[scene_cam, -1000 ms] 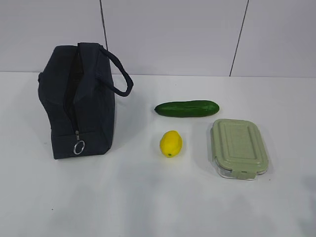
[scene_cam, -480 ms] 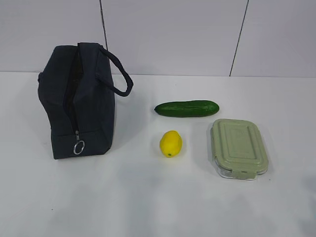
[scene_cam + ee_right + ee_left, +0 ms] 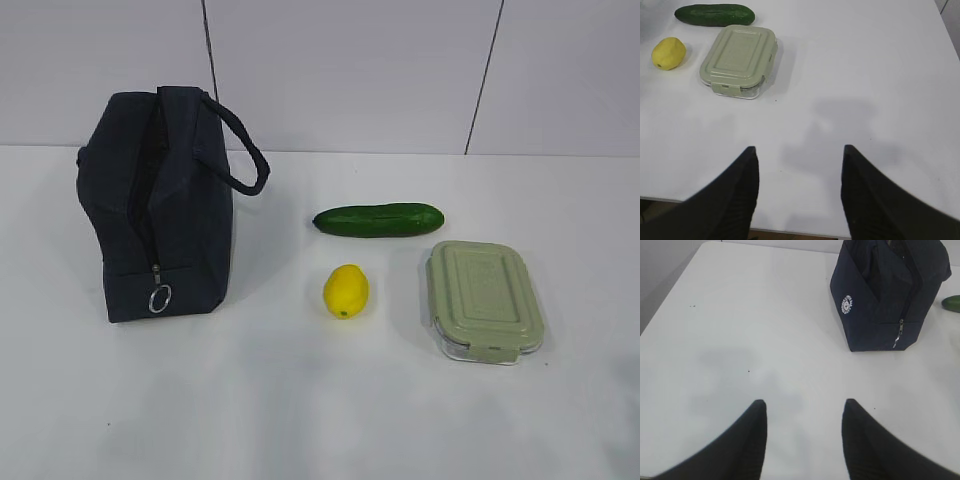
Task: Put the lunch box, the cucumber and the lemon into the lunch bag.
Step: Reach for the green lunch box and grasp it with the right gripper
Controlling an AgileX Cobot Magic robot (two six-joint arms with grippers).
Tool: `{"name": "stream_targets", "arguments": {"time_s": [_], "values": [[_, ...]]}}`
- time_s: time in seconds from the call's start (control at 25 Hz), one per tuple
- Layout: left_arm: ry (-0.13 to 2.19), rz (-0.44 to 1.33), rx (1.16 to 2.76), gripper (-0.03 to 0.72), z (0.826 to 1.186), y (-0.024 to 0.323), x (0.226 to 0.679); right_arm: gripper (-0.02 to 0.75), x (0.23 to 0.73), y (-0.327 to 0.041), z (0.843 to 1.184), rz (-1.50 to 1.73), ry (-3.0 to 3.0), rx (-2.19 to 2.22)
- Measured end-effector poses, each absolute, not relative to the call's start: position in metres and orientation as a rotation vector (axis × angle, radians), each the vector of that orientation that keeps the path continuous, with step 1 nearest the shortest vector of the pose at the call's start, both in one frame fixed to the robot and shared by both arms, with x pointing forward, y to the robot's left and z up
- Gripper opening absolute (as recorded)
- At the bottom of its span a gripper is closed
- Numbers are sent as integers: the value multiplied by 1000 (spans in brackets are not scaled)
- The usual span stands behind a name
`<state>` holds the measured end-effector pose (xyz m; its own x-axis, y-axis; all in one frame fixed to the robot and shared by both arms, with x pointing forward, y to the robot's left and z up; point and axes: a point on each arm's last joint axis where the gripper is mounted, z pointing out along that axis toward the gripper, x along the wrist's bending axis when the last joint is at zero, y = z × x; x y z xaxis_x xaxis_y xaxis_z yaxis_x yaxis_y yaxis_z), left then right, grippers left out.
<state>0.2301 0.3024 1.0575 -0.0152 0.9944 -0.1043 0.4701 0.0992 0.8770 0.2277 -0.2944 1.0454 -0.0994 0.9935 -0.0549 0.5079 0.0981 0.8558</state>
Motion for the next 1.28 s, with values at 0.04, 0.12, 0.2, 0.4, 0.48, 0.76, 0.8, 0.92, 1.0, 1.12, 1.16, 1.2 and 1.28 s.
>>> {"name": "stream_targets", "arguments": {"time_s": [0.04, 0.12, 0.2, 0.4, 0.48, 0.76, 0.8, 0.92, 1.0, 1.12, 1.16, 1.2, 1.28], "values": [[1598, 849, 1478, 340, 1057, 302, 230, 424, 228, -294, 1045, 905, 1696, 1488], [1598, 849, 1478, 340, 1057, 302, 230, 424, 228, -294, 1045, 905, 1696, 1488], [1598, 849, 1478, 340, 1057, 302, 230, 424, 228, -294, 1045, 905, 1696, 1488], [1598, 849, 1478, 340, 1057, 302, 230, 424, 228, -294, 1045, 905, 1696, 1488], [1598, 849, 1478, 340, 1057, 302, 230, 424, 228, -294, 1045, 905, 1696, 1488], [1598, 849, 1478, 340, 1057, 302, 230, 424, 228, -294, 1045, 905, 1696, 1488], [1598, 849, 1478, 340, 1057, 302, 230, 423, 228, -294, 1045, 905, 1696, 1488], [1598, 849, 1478, 340, 1057, 302, 230, 424, 228, -295, 1045, 905, 1693, 1492], [1598, 849, 1478, 340, 1057, 302, 230, 424, 227, -297, 1046, 908, 1648, 1538], [1598, 849, 1478, 340, 1057, 302, 230, 424, 220, -299, 1057, 947, 1546, 1636], [1598, 849, 1478, 340, 1057, 302, 230, 423, 219, -300, 1062, 947, 1541, 1651], [1598, 849, 1478, 340, 1057, 302, 230, 423, 218, -300, 1070, 954, 1533, 1658], [1598, 849, 1478, 340, 1057, 302, 230, 424, 222, -299, 1082, 942, 1547, 1677]]}}
